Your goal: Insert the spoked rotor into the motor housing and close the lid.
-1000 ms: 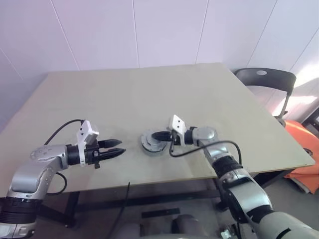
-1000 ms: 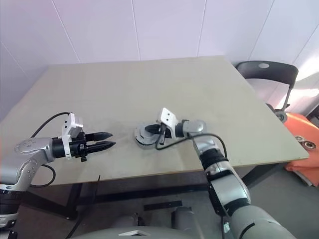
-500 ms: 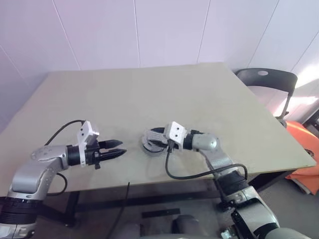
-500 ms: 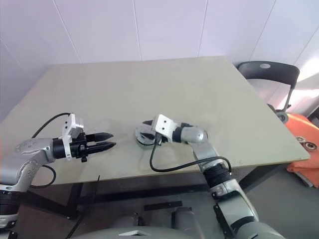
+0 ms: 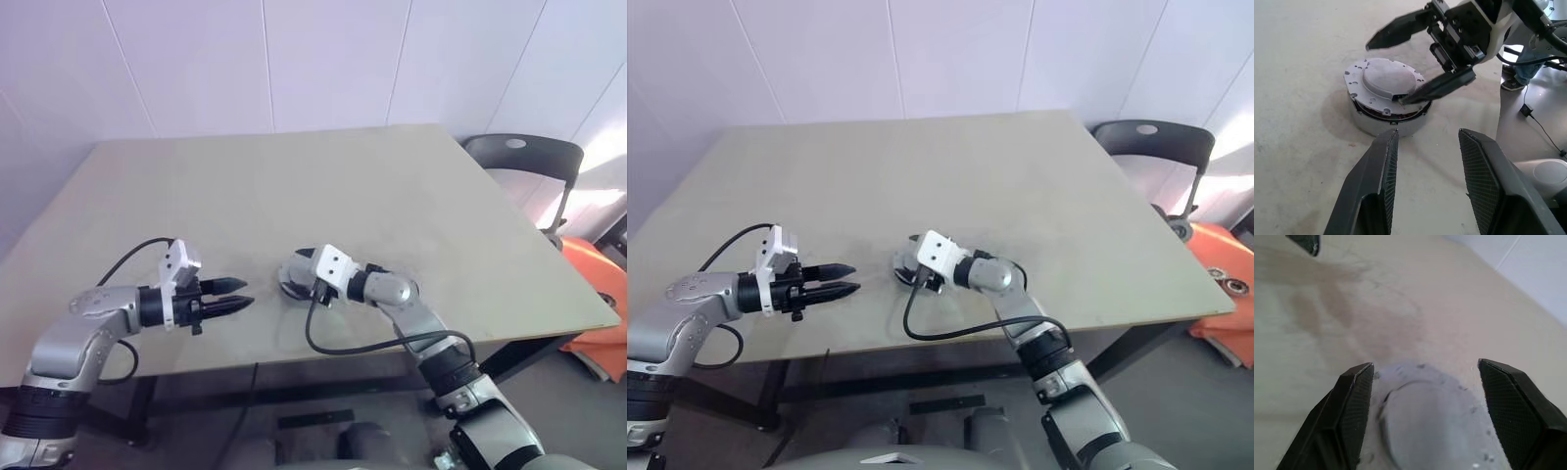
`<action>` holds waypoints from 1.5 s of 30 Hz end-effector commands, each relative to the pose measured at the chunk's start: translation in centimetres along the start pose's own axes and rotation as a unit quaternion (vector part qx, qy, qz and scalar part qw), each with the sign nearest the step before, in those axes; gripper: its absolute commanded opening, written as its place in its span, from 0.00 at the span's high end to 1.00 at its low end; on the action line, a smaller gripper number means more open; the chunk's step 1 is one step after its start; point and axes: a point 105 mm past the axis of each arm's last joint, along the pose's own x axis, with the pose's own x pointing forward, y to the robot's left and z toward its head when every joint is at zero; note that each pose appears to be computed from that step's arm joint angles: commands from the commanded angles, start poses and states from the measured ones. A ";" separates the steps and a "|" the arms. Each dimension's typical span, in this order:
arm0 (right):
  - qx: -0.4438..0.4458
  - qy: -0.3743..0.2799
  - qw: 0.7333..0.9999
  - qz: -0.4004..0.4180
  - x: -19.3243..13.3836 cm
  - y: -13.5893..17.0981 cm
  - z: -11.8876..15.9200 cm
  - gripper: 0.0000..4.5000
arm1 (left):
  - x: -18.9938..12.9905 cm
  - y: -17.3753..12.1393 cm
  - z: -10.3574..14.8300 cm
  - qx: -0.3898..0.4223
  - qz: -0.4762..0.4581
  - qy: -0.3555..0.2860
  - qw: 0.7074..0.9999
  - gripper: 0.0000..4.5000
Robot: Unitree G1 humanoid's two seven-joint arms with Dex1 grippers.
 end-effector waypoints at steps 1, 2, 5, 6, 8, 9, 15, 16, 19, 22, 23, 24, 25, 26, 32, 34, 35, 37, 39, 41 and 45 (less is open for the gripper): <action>-0.018 -0.016 1.000 -0.008 0.1 -0.8 1.4 0.01 | 0.1 0.2 1.2 0.022 -0.003 -0.009 1.000 0.53; -0.020 -0.013 1.000 -0.008 0.1 -0.8 1.4 0.01 | 0.1 0.3 1.2 0.022 -0.003 -0.009 1.000 0.53; 0.000 0.008 1.000 0.003 0.2 -0.4 0.4 0.01 | 0.1 0.3 1.2 0.024 -0.004 -0.009 1.000 0.53; 0.014 0.013 1.000 0.007 0.2 -0.2 0.1 0.01 | 0.2 0.4 1.3 0.024 -0.004 -0.009 1.000 0.53; 0.049 0.019 0.999 0.010 0.2 -0.1 -0.5 0.01 | 0.2 0.4 1.3 0.025 -0.004 -0.009 1.000 0.53; 0.059 0.022 0.998 0.008 0.3 -0.2 -0.9 0.01 | 0.1 0.4 1.3 0.026 -0.004 -0.008 1.000 0.53; 0.127 0.031 0.991 0.010 0.9 -0.1 -2.2 0.01 | 0.0 0.4 1.5 0.027 -0.004 -0.009 1.000 0.53; 0.131 0.031 0.991 0.010 1.1 -0.1 -2.2 0.01 | 0.0 0.4 1.5 0.027 -0.004 -0.009 1.000 0.53; 0.141 0.030 0.989 0.011 1.3 -0.1 -2.3 0.01 | 0.0 0.5 1.5 0.030 -0.001 -0.010 1.000 0.53; 0.144 0.031 0.989 0.011 1.3 -0.2 -2.4 0.01 | 0.0 0.5 1.6 0.030 0.001 -0.011 0.999 0.53; 0.143 0.032 0.989 0.011 1.3 -0.2 -2.4 0.01 | 0.0 0.5 1.6 0.030 0.001 -0.011 0.999 0.53; 0.142 0.032 0.989 0.011 1.3 -0.1 -2.4 0.01 | 0.0 0.4 1.5 0.030 0.001 -0.011 0.999 0.53; 0.139 0.035 0.990 0.012 1.3 -0.1 -2.5 0.01 | -0.1 0.4 1.5 0.030 0.002 -0.011 0.999 0.53; 0.136 0.038 0.990 0.013 1.3 0.0 -2.6 0.01 | -0.1 0.4 1.4 0.030 0.003 -0.010 1.000 0.53; 0.132 0.070 0.989 0.003 0.9 -0.1 -4.1 0.01 | -0.1 0.3 1.3 0.027 0.004 -0.011 1.000 0.53; 0.135 0.073 0.988 0.008 0.8 0.0 -4.3 0.01 | -0.1 0.3 1.3 0.026 0.004 -0.011 1.000 0.53; 0.134 0.072 0.988 0.008 0.8 -0.1 -4.4 0.01 | -0.1 0.3 1.3 0.026 0.004 -0.012 1.000 0.53; 0.130 0.074 0.989 0.005 0.8 -0.3 -4.4 0.10 | -0.1 0.2 1.3 0.025 0.004 -0.011 1.000 0.53; 0.129 0.075 0.989 0.003 0.8 -0.3 -4.5 0.21 | -0.1 0.2 1.3 0.025 0.004 -0.011 1.000 0.53; 0.129 0.076 0.989 0.003 0.9 -0.3 -4.5 0.27 | -0.1 0.3 1.3 0.025 0.006 -0.012 1.000 0.53; 0.126 0.077 0.989 0.003 0.9 -0.4 -4.5 0.27 | -0.1 0.3 1.4 0.026 0.007 -0.012 1.000 0.53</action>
